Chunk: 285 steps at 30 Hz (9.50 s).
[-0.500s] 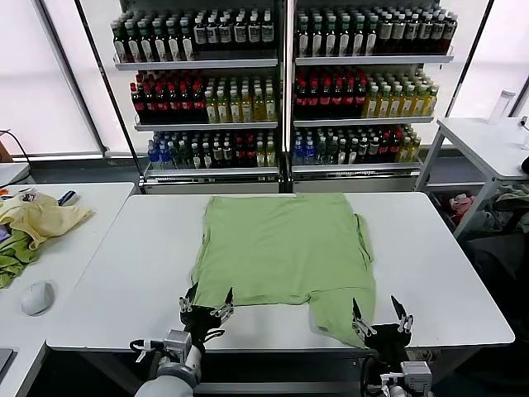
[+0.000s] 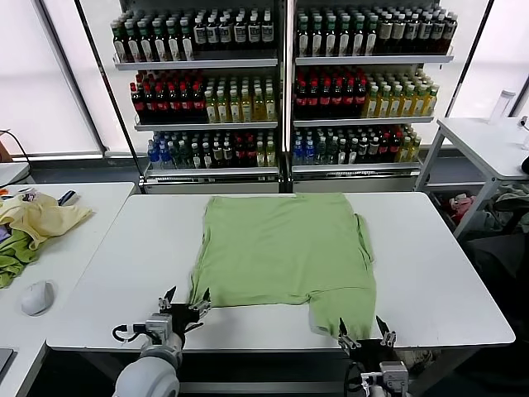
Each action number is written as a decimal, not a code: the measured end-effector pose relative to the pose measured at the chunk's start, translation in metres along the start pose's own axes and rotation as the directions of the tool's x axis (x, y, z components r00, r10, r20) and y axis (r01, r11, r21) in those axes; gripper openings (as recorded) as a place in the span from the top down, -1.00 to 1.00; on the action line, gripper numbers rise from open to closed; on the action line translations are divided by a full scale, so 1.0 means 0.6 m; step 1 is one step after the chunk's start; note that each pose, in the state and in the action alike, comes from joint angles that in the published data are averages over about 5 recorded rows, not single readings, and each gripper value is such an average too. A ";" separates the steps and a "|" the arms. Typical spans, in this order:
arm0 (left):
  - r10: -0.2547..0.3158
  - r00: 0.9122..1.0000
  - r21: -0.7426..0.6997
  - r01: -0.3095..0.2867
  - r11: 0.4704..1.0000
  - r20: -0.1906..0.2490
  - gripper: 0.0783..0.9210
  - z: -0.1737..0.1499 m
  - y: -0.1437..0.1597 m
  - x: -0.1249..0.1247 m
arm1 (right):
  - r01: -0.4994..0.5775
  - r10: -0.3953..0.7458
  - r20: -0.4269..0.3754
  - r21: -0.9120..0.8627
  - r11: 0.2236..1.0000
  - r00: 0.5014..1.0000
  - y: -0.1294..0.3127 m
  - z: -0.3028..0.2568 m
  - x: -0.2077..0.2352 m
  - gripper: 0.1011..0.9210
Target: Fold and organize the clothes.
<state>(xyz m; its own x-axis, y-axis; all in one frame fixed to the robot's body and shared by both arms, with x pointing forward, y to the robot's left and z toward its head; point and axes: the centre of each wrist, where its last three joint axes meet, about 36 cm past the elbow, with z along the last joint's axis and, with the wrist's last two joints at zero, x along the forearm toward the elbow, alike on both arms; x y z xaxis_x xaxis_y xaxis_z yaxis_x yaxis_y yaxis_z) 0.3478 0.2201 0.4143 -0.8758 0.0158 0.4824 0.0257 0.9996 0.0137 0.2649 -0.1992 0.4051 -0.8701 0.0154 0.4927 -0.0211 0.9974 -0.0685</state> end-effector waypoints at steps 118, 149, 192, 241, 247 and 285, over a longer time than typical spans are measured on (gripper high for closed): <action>0.032 0.999 0.068 -0.034 0.997 0.029 -0.69 -0.070 0.013 -0.182 | -0.005 0.006 0.128 -0.009 1.000 0.992 -0.152 -0.121 -0.294 -0.59; 0.041 0.999 0.161 -0.045 0.986 0.032 0.93 -0.051 0.013 -0.216 | 0.050 -0.046 0.111 -0.036 0.998 0.993 -0.158 -0.106 -0.291 0.89; 0.030 0.998 -0.001 -0.030 1.000 0.053 -0.13 0.003 0.038 0.085 | 0.050 -0.082 0.257 0.130 0.990 0.963 -0.132 -0.088 -0.028 -0.30; 0.002 0.999 -0.030 -0.003 1.000 -0.033 -0.77 -0.161 0.023 -0.376 | 0.018 -0.021 0.058 0.050 0.999 0.998 -0.087 -0.323 -0.550 -0.76; -0.010 0.999 -0.039 0.009 0.999 -0.044 -0.62 -0.155 0.026 -0.386 | 0.032 -0.032 0.008 0.029 0.999 0.999 -0.087 -0.308 -0.564 -0.52; 0.056 0.994 0.013 -0.057 0.998 0.097 0.97 -0.152 0.073 -0.285 | 0.189 -0.185 0.155 -0.010 0.982 0.970 -0.102 -0.289 -0.459 0.94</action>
<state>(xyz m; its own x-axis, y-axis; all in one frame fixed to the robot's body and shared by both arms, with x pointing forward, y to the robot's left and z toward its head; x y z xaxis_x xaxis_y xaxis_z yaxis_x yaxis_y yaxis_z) 0.5426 0.2588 0.4121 -0.9155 0.0737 0.3954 0.0692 0.9973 -0.0256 0.5914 -0.2524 0.4243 -0.9169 -0.1802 0.3561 -0.1800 0.9831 0.0340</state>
